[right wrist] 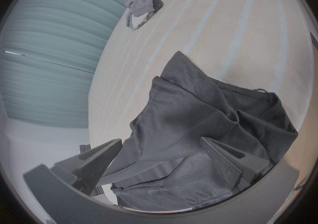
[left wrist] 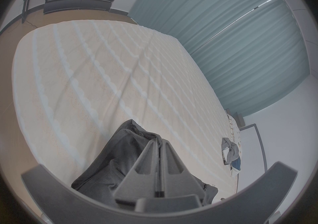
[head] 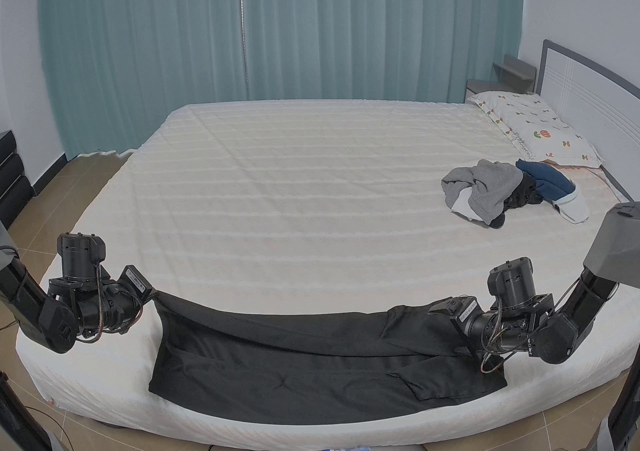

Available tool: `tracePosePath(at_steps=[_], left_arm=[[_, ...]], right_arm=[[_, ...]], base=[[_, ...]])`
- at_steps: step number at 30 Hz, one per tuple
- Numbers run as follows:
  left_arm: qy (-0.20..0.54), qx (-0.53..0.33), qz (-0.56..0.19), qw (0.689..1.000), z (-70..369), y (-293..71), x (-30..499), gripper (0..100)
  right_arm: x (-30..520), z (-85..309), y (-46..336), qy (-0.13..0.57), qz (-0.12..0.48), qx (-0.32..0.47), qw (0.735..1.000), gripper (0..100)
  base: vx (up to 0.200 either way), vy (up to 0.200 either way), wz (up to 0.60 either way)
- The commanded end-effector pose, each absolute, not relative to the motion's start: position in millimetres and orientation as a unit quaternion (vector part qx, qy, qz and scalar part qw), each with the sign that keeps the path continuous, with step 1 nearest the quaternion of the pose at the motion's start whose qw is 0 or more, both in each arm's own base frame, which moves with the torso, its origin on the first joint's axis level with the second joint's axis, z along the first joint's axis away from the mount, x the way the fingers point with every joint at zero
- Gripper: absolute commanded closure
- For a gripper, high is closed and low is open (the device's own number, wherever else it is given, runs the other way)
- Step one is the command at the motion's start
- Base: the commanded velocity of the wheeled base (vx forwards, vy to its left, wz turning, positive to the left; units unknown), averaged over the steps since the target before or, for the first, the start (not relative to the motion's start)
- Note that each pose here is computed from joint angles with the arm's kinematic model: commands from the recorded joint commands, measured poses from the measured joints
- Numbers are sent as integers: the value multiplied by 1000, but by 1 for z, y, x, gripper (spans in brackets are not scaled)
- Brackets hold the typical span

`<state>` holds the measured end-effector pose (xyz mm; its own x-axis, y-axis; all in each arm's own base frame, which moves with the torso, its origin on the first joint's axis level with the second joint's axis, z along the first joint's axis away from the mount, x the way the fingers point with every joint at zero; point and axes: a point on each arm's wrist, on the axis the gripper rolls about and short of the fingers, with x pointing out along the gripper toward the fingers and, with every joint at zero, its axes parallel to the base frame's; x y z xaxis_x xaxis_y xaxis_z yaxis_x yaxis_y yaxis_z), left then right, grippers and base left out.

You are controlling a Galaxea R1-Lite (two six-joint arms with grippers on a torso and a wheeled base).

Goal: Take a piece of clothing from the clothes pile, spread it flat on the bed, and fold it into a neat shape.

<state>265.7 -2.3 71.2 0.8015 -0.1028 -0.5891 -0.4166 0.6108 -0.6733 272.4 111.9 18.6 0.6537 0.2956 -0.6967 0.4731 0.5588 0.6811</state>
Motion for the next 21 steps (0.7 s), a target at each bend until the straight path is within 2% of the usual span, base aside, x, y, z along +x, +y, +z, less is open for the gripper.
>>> tracePosePath(at_steps=[1,8,9,12,21], left_arm=[[303,-432,94,844,70,-2,266,100],[302,-431,93,845,70,-2,266,100],[302,-431,93,845,70,-2,266,100],[303,-431,94,845,70,-2,266,100],[302,-431,93,845,71,-2,266,100]], right_arm=[[274,8,112,423,-67,462,777,0],[273,20,112,407,-59,468,782,0],[269,33,112,400,-50,470,785,0],[264,37,115,411,-49,464,783,0],[262,15,121,447,-67,443,774,0]], base=[[0,0,0],[0,0,0],[0,0,0],[0,0,0],[0,0,0]])
